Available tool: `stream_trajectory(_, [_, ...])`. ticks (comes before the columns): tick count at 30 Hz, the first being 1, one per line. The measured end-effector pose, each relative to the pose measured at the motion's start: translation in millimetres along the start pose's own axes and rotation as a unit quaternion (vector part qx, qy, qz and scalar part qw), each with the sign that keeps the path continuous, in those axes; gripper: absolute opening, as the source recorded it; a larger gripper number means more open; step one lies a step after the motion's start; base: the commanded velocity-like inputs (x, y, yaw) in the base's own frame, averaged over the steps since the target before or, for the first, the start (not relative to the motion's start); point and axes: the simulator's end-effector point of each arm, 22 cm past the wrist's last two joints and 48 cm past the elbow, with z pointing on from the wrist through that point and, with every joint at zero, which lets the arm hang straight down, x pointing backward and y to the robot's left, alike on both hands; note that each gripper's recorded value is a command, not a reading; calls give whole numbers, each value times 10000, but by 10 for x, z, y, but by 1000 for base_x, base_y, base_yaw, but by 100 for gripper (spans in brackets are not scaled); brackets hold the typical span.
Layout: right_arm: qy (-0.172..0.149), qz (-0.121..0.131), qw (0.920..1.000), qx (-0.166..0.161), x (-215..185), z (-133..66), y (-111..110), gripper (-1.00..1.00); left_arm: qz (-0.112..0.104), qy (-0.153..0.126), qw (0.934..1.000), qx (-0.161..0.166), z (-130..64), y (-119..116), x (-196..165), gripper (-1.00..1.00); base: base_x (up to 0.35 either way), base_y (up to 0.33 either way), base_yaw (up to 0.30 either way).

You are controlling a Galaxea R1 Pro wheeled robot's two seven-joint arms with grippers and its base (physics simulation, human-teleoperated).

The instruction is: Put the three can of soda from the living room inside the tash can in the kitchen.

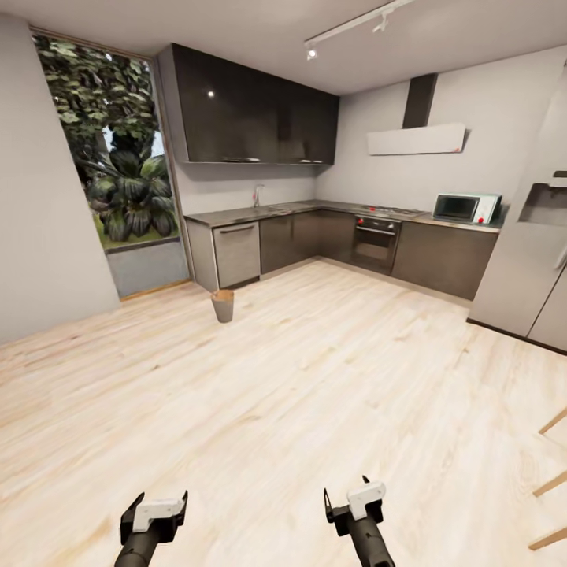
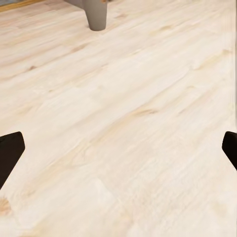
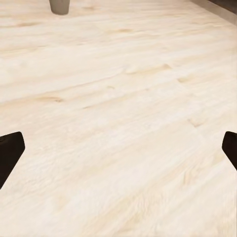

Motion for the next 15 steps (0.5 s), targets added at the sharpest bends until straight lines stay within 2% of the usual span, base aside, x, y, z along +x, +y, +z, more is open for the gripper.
stream_trajectory(6, [133, -38, 9999, -2, 211, -124, -34, 100, 3, 20, 9999, 151, -3, -67, 14, 100, 315, 108, 0])
stream_trajectory(15, [255, -49, 9997, -16, 370, -189, -27, 100, 4, 145, 9997, 199, -27, -105, 134, 100, 315, 107, 0])
